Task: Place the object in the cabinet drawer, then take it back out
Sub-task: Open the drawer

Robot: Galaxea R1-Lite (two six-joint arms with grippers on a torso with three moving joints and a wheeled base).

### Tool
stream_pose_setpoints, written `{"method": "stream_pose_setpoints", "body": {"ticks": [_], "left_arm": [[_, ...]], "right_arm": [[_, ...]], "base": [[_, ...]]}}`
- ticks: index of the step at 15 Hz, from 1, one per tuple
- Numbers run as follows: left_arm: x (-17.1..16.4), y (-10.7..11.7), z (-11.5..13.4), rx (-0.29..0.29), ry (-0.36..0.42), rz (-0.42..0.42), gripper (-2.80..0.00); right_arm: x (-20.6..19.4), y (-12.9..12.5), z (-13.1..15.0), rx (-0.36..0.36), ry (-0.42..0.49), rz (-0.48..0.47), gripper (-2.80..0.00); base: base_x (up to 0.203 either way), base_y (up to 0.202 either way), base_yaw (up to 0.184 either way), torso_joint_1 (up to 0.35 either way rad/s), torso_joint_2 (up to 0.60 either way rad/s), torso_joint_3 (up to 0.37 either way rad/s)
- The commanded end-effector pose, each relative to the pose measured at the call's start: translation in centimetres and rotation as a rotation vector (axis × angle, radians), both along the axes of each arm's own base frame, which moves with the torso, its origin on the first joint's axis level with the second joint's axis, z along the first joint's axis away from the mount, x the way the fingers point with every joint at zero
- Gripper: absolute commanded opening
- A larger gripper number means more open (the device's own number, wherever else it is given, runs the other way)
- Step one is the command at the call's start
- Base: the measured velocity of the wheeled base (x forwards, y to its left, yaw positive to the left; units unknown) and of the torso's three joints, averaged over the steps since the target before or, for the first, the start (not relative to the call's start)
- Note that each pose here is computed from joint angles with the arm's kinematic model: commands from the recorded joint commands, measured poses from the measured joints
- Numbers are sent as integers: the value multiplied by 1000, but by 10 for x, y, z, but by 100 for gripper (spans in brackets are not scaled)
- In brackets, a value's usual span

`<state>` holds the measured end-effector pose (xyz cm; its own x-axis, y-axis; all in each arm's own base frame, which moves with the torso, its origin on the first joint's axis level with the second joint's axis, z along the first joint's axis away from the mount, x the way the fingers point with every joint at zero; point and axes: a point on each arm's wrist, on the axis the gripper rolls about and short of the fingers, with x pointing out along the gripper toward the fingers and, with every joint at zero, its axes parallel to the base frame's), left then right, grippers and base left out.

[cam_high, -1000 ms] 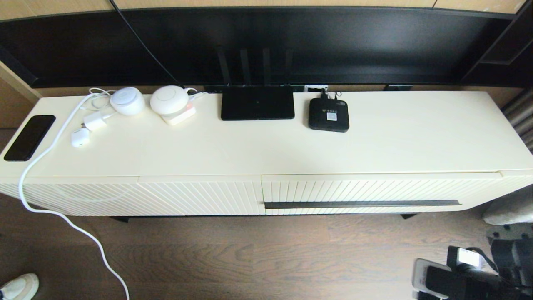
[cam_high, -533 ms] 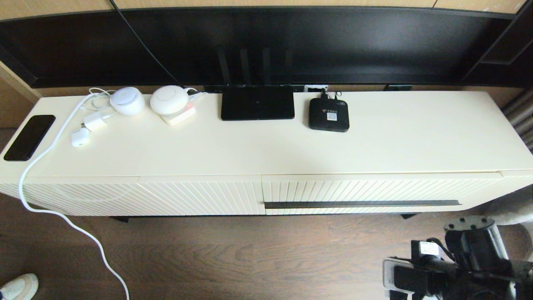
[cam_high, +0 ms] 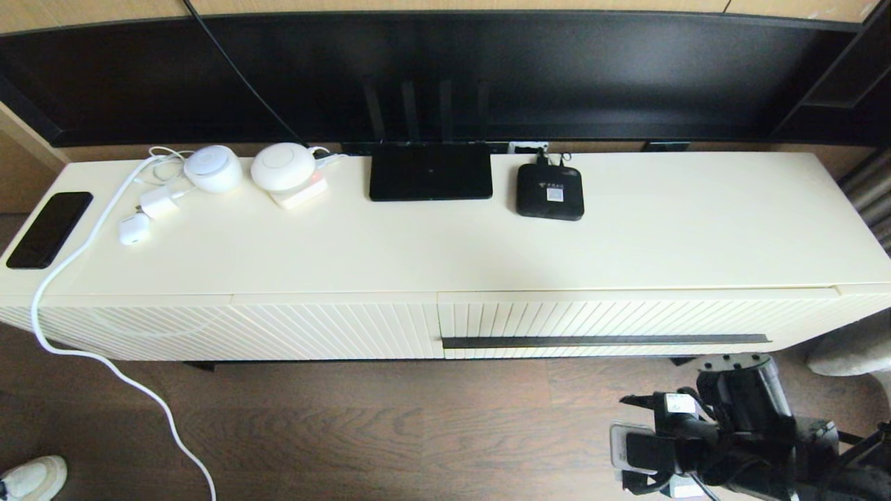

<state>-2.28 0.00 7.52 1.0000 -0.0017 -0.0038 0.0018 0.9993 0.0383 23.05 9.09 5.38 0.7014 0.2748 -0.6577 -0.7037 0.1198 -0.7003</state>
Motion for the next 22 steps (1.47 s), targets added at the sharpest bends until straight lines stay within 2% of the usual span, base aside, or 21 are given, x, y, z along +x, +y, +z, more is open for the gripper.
{"method": "stream_pose_setpoints", "body": {"ticks": [1, 5, 10, 14, 22], "left_arm": [[0, 0, 0, 0, 1, 0, -280], [0, 0, 0, 0, 1, 0, -280], [0, 0, 0, 0, 1, 0, -280], [0, 0, 0, 0, 1, 0, -280], [0, 0, 0, 0, 0, 0, -280]], "right_arm": [[6, -4, -4, -40, -11, 15, 0], [19, -11, -3, -94, -67, 29, 0], [37, -12, -18, -114, -83, 24, 0], [52, -12, -26, -91, -141, 8, 0], [71, -15, -39, -59, -171, 14, 0]], "base": [[0, 0, 0, 0, 0, 0], [0, 0, 0, 0, 0, 0], [0, 0, 0, 0, 0, 0], [0, 0, 0, 0, 0, 0], [0, 0, 0, 0, 0, 0]]}}
